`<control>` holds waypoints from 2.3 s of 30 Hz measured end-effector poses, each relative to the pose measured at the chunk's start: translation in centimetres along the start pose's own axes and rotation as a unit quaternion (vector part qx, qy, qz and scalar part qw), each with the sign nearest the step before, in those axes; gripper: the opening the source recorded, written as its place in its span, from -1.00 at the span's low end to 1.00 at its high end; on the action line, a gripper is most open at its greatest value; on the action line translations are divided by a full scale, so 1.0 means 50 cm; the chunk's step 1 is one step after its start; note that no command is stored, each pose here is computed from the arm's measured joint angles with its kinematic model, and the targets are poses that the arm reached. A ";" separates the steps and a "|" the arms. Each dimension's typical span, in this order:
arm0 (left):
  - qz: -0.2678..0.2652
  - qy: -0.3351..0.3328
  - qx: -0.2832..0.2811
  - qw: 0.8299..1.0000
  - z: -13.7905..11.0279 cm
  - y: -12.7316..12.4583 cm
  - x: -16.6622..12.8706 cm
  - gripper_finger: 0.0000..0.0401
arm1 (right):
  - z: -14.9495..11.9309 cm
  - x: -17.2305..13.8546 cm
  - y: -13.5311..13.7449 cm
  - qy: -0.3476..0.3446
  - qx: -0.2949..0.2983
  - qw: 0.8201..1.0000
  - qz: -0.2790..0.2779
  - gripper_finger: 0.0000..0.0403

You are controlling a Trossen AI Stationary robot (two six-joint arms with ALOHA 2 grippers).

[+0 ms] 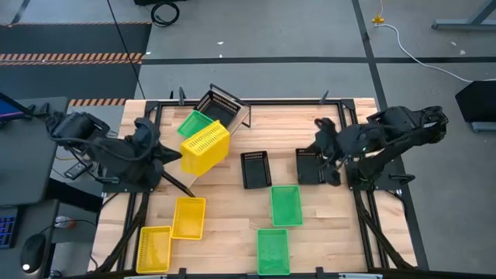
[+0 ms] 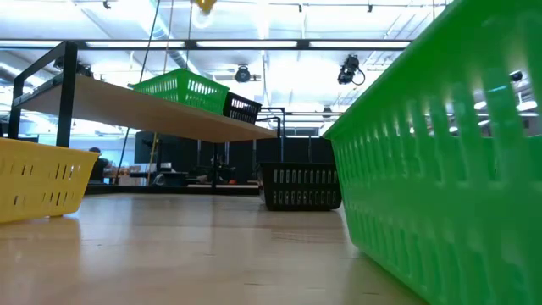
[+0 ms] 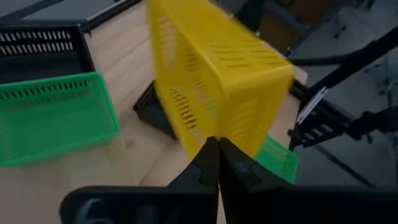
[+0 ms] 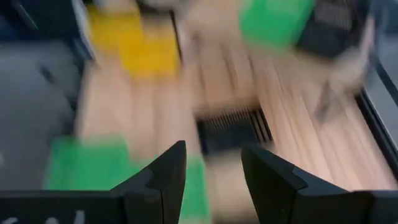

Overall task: Stack baskets on shelf by color
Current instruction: Put the bottom right yellow bin on the shelf, then stack the left black bin on top of the other black bin on the shelf

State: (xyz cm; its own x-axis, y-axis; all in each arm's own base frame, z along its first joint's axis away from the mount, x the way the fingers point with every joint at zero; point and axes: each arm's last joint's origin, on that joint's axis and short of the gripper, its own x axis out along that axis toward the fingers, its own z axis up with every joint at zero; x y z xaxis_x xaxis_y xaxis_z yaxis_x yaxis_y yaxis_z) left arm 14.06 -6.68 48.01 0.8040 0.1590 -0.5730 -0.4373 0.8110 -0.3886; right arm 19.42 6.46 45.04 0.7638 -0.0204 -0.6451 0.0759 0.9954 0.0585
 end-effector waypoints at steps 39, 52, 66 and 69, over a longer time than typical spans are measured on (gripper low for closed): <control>-0.001 0.046 -0.055 0.997 -0.011 -0.014 0.019 -0.89 | 0.136 0.263 0.019 -0.123 -0.006 0.988 0.096 -0.20; 0.125 0.132 -0.024 0.983 -0.028 -0.037 0.138 -0.30 | 0.141 0.238 -0.033 -0.119 0.009 0.988 0.099 -0.20; 0.199 0.186 0.108 0.956 0.010 -0.002 0.249 -0.10 | 0.090 0.218 -0.086 0.005 0.080 0.997 0.006 -0.20; 0.210 0.194 0.117 0.951 0.032 0.024 0.261 -0.12 | 0.084 0.219 -0.091 0.021 0.132 0.991 -0.008 -0.20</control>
State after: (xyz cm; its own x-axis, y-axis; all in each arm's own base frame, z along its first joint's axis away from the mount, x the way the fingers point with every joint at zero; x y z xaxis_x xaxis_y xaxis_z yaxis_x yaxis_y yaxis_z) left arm 24.67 -2.72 41.24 0.3492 0.3143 -0.8827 -0.5488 0.8322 0.0792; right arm 30.13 1.32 40.88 0.7340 -0.0262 -0.6787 0.2567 0.9359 0.2414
